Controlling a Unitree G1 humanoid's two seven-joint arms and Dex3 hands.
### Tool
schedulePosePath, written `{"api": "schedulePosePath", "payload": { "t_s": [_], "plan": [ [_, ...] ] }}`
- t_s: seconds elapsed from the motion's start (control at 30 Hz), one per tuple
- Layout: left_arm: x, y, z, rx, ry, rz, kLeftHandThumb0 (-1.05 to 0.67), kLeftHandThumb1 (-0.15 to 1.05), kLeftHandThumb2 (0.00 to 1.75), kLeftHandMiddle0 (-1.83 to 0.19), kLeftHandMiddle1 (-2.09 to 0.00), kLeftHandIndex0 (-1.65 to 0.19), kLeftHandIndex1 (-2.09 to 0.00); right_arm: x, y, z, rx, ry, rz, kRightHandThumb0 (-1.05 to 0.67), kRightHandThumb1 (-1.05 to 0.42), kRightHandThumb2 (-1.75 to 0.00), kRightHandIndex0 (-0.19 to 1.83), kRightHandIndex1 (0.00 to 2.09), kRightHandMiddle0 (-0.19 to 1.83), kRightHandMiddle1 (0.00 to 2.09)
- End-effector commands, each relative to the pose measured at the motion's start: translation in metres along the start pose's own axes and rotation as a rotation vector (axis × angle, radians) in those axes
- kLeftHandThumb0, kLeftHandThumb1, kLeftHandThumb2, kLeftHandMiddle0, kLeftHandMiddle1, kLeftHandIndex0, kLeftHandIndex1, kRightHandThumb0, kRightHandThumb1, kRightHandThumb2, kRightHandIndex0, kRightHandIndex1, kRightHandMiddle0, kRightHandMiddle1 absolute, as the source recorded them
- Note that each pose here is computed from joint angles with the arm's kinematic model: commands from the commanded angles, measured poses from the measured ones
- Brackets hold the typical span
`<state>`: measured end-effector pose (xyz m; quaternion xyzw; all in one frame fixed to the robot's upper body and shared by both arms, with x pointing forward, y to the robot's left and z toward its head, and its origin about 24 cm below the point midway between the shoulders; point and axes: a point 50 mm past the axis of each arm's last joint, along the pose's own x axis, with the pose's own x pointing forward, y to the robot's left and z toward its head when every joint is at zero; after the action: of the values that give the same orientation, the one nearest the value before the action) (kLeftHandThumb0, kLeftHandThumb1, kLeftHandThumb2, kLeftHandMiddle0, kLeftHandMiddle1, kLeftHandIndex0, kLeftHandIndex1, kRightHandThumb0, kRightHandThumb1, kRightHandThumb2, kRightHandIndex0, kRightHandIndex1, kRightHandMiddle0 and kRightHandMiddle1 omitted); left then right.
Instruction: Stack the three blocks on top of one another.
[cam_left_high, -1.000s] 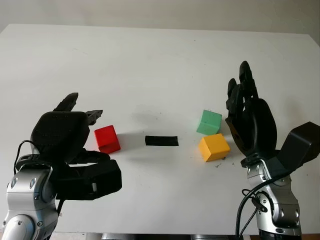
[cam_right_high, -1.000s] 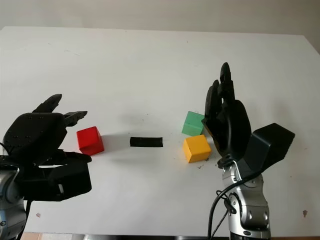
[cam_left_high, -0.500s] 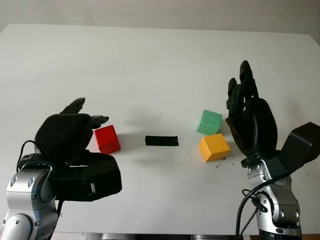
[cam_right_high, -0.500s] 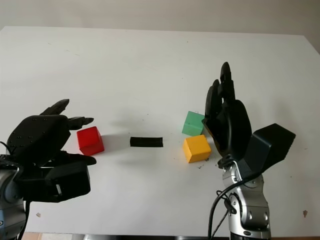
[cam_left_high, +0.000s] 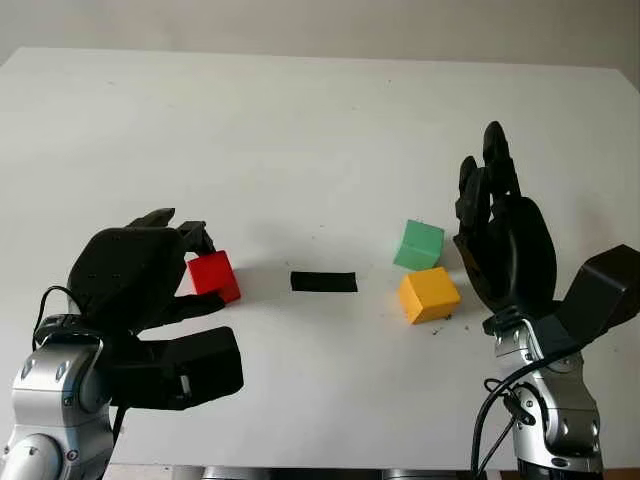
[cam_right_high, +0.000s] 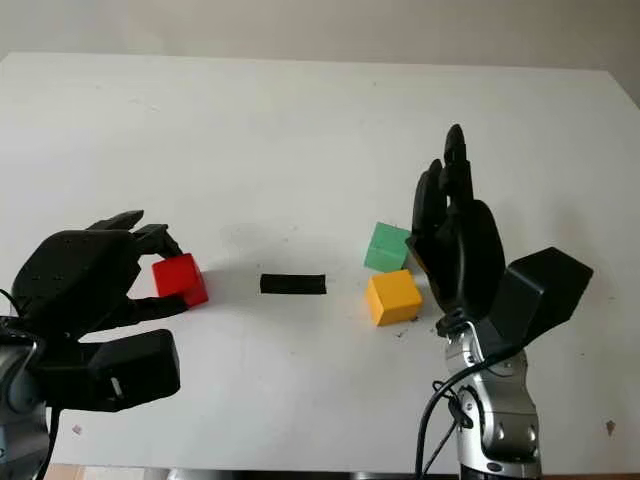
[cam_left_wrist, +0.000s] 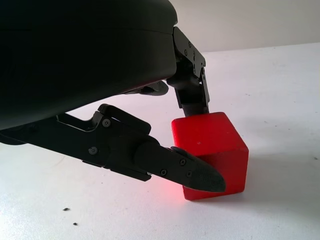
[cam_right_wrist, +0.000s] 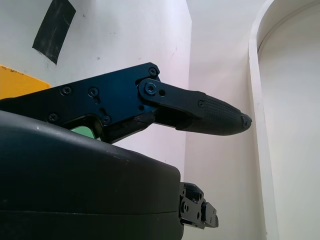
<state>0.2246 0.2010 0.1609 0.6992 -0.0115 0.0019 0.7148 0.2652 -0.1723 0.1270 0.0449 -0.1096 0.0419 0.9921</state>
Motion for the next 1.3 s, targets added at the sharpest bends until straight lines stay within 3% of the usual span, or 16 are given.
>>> {"api": "schedulePosePath", "payload": {
  "t_s": [0.0, 0.23, 0.37, 0.6, 0.77, 0.9, 1.27],
  "plan": [
    [-0.002, 0.002, -0.001, 0.005, 0.001, 0.023, -0.44, 1.05, 0.10, -0.36, -0.06, -0.32, -1.20, -0.003, -0.002, 0.004, -0.018, -0.012, 0.001, -0.66, -1.05, -0.64, -0.19, 0.00, -0.19, 0.00],
    [-0.005, 0.008, 0.004, 0.016, -0.030, 0.042, -0.44, 1.05, 0.11, -0.40, -0.07, -0.32, -1.23, -0.003, -0.001, 0.004, -0.024, -0.016, 0.001, -0.66, -1.05, -0.64, -0.19, 0.00, -0.19, 0.00],
    [-0.010, 0.015, 0.008, -0.005, -0.106, 0.073, -0.46, 1.05, 0.15, -0.39, -0.05, -0.26, -1.35, -0.003, 0.000, 0.003, -0.014, -0.019, 0.005, -0.66, -1.05, -0.65, -0.19, 0.00, -0.19, 0.00],
    [-0.011, 0.031, 0.018, -0.184, -0.256, 0.078, -0.46, 1.05, 0.18, -0.31, -0.03, -0.30, -1.28, -0.003, 0.002, 0.001, -0.008, -0.014, 0.016, -0.66, -1.05, -0.65, -0.19, 0.00, -0.19, 0.00],
    [-0.001, 0.038, 0.027, -0.285, -0.342, 0.066, -0.46, 1.05, 0.17, -0.18, -0.04, -0.33, -1.24, -0.002, 0.004, 0.001, -0.003, -0.016, 0.025, -0.66, -1.05, -0.66, -0.19, 0.00, -0.19, 0.00],
    [0.008, 0.038, 0.036, -0.334, -0.385, 0.052, -0.42, 1.05, 0.12, -0.15, -0.05, -0.43, -0.97, -0.002, 0.004, 0.001, -0.007, -0.010, 0.024, -0.66, -1.05, -0.67, -0.19, 0.00, -0.19, 0.00],
    [0.039, 0.023, 0.071, -0.238, -0.394, 0.032, -0.39, 1.04, 0.07, -0.11, -0.05, -0.36, -1.23, -0.003, 0.005, 0.002, -0.005, -0.010, 0.017, -0.67, -1.05, -0.66, -0.19, 0.00, -0.19, 0.00]
  ]
}}
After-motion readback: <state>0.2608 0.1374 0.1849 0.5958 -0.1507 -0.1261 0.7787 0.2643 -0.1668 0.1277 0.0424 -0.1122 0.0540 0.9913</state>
